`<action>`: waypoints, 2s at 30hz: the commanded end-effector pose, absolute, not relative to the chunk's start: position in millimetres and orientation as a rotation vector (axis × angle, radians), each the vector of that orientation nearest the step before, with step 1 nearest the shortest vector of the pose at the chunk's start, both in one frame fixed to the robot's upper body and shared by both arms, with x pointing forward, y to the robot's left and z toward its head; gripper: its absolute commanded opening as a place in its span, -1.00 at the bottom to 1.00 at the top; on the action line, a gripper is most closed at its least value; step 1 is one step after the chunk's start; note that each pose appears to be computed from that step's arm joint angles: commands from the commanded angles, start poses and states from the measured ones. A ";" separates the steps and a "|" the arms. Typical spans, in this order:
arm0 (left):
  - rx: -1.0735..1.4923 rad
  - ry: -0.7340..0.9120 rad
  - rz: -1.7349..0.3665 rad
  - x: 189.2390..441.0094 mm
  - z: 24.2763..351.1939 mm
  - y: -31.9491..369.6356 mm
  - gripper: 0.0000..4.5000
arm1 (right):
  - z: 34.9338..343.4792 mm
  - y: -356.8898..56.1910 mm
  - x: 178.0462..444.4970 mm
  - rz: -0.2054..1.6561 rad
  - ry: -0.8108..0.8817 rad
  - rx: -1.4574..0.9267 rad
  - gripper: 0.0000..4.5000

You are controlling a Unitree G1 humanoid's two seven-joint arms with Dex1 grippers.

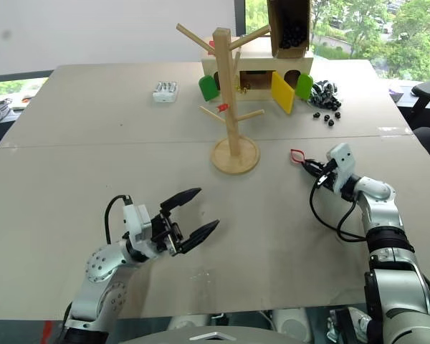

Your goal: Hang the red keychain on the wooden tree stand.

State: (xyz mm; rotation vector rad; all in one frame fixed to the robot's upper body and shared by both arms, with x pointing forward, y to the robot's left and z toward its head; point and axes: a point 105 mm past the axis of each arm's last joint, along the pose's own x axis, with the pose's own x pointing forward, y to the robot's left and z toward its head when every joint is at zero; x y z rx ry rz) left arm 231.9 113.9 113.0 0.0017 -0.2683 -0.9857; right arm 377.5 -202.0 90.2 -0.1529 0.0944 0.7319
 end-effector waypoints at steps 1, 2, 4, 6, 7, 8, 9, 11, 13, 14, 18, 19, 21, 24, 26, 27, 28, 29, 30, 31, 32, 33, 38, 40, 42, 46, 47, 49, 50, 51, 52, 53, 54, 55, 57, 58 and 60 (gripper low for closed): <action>0.001 -0.325 -0.947 231.9 132.5 117.0 1.00 | 138.5 -197.3 375.1 0.784 -0.037 -0.143 -0.99; -0.005 -0.345 -0.924 232.9 141.6 119.5 1.00 | 160.4 -194.2 371.9 0.812 -0.089 -0.142 -0.99; -0.010 -0.387 -0.884 233.5 157.7 122.8 1.00 | 197.6 -187.7 363.0 0.857 -0.183 -0.155 -0.99; -0.012 -0.431 -0.829 236.2 172.5 126.9 1.00 | 225.0 -180.2 351.7 0.896 -0.257 -0.179 -0.99; -0.019 -0.452 -0.801 237.8 179.5 129.2 1.00 | 231.9 -176.8 346.9 0.912 -0.274 -0.190 -0.99; -0.031 -0.477 -0.773 239.2 188.3 131.3 1.00 | 239.0 -172.9 341.5 0.928 -0.291 -0.201 -0.99; -0.040 -0.492 -0.757 239.6 195.4 132.0 1.00 | 243.4 -169.0 336.9 0.943 -0.297 -0.209 -0.99; -0.051 -0.508 -0.744 238.9 207.3 131.6 1.00 | 250.0 -161.0 329.0 0.972 -0.303 -0.224 -0.99; -0.052 -0.509 -0.738 236.9 216.5 131.1 1.00 | 256.5 -151.1 321.0 1.002 -0.306 -0.244 -0.99; -0.051 -0.507 -0.736 236.1 219.7 131.6 1.00 | 259.8 -146.4 317.9 1.013 -0.313 -0.257 -0.99; -0.059 -0.504 -0.718 239.2 231.4 140.6 1.00 | 269.7 -125.9 313.6 1.016 -0.370 -0.310 -0.99; -0.053 -0.502 -0.718 240.1 232.9 142.5 1.00 | 270.9 -121.7 313.8 1.010 -0.389 -0.326 -0.99; -0.047 -0.500 -0.716 242.7 235.9 148.0 1.00 | 272.7 -110.8 314.1 1.001 -0.428 -0.369 -0.99; -0.048 -0.488 -0.707 245.4 236.6 155.0 1.00 | 273.2 -97.5 312.0 1.012 -0.465 -0.396 -0.99; -0.044 -0.474 -0.709 246.4 234.7 156.7 1.00 | 270.8 -90.2 310.6 1.025 -0.475 -0.413 -0.99; -0.041 -0.466 -0.710 247.0 233.6 157.3 1.00 | 269.6 -86.8 309.6 1.033 -0.477 -0.416 -0.99; -0.041 -0.463 -0.710 247.8 233.0 158.3 1.00 | 268.7 -83.1 308.3 1.041 -0.483 -0.419 -0.99; -0.041 -0.460 -0.710 248.4 232.5 159.0 1.00 | 268.2 -80.0 307.1 1.047 -0.490 -0.421 -0.99; -0.040 -0.456 -0.711 248.9 231.9 159.4 1.00 | 268.0 -77.4 305.9 1.052 -0.496 -0.420 -0.99; -0.040 -0.454 -0.711 249.4 231.4 159.8 1.00 | 268.7 -74.2 304.1 1.059 -0.509 -0.415 -0.99; -0.041 -0.453 -0.712 249.8 231.1 159.8 1.00 | 269.9 -71.7 302.3 1.066 -0.523 -0.409 -0.99; -0.042 -0.451 -0.714 250.3 230.1 159.5 1.00 | 269.8 -68.2 300.4 1.075 -0.531 -0.406 -0.99; -0.045 -0.442 -0.719 251.0 225.8 157.4 1.00 | 260.5 -59.0 297.6 1.108 -0.518 -0.413 -0.99; -0.045 -0.442 -0.718 251.3 225.3 157.7 1.00 | 257.2 -55.9 298.0 1.115 -0.512 -0.413 -0.99; -0.046 -0.441 -0.718 251.2 224.6 157.6 1.00 | 256.1 -53.4 301.4 1.109 -0.509 -0.409 -0.99; -0.049 -0.441 -0.719 250.1 223.6 156.0 1.00 | 254.9 -49.7 309.9 1.093 -0.507 -0.398 -0.99; -0.048 -0.442 -0.719 249.9 223.7 155.7 1.00 | 254.9 -49.9 312.4 1.084 -0.509 -0.396 -0.99; -0.047 -0.444 -0.717 249.8 223.9 155.6 1.00 | 255.4 -51.2 317.5 1.064 -0.514 -0.394 -0.99; -0.047 -0.444 -0.716 249.9 224.0 155.6 1.00 | 255.1 -51.7 319.5 1.058 -0.514 -0.395 -0.99; -0.047 -0.445 -0.715 249.9 224.0 155.6 1.00 | 254.1 -52.3 321.9 1.052 -0.512 -0.394 -0.99; -0.047 -0.446 -0.715 249.8 224.2 155.5 1.00 | 252.8 -52.8 324.1 1.047 -0.508 -0.392 -0.99; -0.047 -0.447 -0.715 249.6 224.2 155.3 1.00 | 250.2 -53.0 326.3 1.043 -0.501 -0.395 -0.99; -0.047 -0.447 -0.714 249.4 224.2 155.1 1.00 | 248.0 -53.2 328.1 1.040 -0.496 -0.400 -0.99; -0.046 -0.448 -0.715 249.3 224.2 155.0 1.00 | 246.2 -53.3 330.0 1.035 -0.491 -0.405 -0.99; -0.046 -0.450 -0.714 249.4 224.4 155.0 1.00 | 244.2 -53.3 332.5 1.031 -0.487 -0.405 -0.99; -0.046 -0.450 -0.714 249.5 224.6 155.0 1.00 | 243.5 -53.6 333.9 1.028 -0.486 -0.402 -0.83; -0.045 -0.451 -0.714 249.8 224.9 154.9 1.00 | 243.7 -54.6 335.6 1.023 -0.488 -0.388 -0.49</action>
